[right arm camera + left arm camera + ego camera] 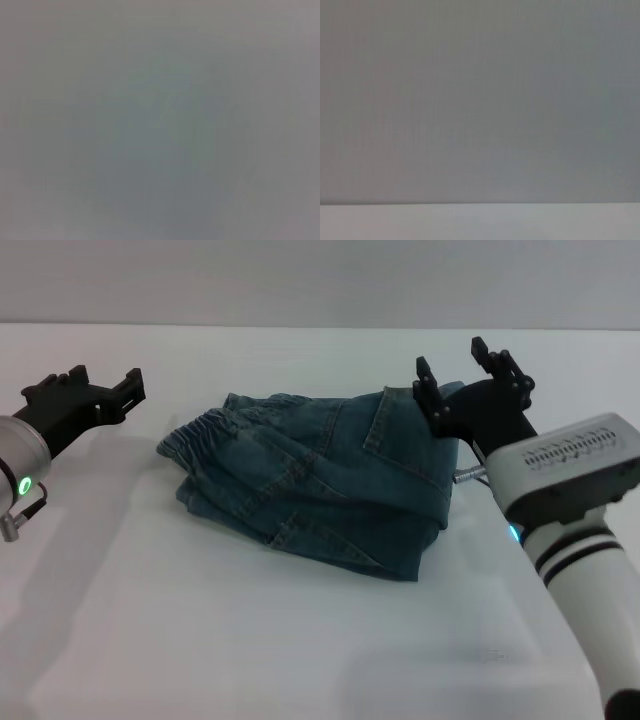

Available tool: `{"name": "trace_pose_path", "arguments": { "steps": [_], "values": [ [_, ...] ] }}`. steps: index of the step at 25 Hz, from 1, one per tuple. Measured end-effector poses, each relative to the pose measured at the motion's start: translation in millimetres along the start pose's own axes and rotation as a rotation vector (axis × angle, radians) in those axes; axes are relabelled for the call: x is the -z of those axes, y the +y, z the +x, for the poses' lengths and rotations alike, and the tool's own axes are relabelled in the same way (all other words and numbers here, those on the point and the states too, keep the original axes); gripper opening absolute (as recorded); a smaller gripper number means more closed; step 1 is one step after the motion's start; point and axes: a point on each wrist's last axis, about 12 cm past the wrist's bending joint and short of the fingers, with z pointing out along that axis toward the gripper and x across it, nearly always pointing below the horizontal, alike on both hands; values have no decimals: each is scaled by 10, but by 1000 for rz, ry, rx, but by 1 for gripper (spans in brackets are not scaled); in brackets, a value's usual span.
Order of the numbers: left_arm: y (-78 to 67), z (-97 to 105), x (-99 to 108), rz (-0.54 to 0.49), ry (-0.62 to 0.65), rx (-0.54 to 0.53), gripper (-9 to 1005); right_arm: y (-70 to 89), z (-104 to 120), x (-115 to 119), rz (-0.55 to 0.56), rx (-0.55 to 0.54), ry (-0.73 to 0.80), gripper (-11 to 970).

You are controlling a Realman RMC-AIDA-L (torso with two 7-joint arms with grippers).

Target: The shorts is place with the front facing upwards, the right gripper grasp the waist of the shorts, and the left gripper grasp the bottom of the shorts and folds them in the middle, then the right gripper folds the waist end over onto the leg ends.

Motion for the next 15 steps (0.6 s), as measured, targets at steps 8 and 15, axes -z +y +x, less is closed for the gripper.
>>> {"name": "trace_pose_path", "arguments": {
  "steps": [8, 15],
  "values": [
    [-82, -1, -11, 26, -1, 18, 712, 68, 118, 249, -24, -85, 17, 448],
    [-211, -68, -58, 68, -12, -8, 712, 132, 248, 426, -72, -175, 71, 196]
  ]
}}
